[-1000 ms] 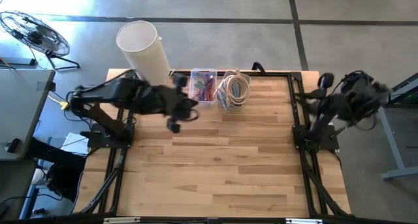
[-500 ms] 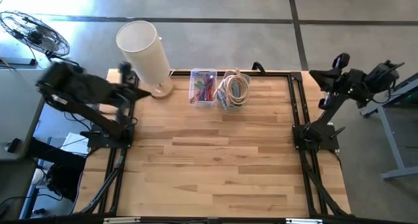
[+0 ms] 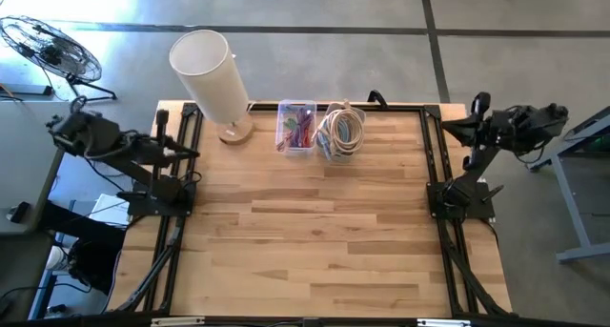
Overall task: Pick & Place USB Port
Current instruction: Return to Home Position
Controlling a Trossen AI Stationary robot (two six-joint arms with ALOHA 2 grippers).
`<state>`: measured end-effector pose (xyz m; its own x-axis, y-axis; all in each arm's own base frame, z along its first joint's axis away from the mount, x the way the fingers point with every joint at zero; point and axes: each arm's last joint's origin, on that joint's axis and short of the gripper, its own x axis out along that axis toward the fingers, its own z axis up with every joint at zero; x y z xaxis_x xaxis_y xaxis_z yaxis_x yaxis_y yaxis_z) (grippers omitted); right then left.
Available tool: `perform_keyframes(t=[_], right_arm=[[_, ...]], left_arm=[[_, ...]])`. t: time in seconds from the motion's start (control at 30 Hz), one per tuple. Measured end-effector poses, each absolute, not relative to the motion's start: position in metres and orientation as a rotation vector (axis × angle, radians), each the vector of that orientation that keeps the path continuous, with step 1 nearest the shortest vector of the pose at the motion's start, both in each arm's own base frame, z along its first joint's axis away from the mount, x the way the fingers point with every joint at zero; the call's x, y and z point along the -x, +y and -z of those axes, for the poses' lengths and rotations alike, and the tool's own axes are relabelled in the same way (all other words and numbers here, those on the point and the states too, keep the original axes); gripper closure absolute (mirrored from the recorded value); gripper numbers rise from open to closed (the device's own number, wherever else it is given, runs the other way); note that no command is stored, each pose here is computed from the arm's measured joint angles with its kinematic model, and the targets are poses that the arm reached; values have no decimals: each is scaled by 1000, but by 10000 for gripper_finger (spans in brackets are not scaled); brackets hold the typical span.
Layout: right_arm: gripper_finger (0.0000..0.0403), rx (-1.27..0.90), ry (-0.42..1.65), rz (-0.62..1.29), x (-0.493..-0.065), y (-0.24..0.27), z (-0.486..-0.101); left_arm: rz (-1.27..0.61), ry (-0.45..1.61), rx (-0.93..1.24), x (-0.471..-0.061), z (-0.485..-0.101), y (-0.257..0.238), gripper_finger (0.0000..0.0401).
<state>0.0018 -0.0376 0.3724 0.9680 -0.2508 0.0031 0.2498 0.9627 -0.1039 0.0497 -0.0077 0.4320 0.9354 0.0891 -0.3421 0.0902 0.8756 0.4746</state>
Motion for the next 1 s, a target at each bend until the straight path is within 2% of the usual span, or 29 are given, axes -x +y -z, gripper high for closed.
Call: perform_keyframes(t=[0.27, 0.47, 0.7, 1.0], right_arm=[[403, 59, 57, 227, -6, -32, -359], [403, 74, 106, 216, -19, -17, -336], [403, -8, 127, 208, -25, -10, -301], [403, -44, 14, 176, -24, -10, -290]], left_arm=[[44, 113, -386, -45, -341, -8, 401], [88, 46, -353, -58, -294, -15, 401], [153, 26, -325, -72, -266, -24, 401], [155, -22, -308, -84, -243, -30, 401]])
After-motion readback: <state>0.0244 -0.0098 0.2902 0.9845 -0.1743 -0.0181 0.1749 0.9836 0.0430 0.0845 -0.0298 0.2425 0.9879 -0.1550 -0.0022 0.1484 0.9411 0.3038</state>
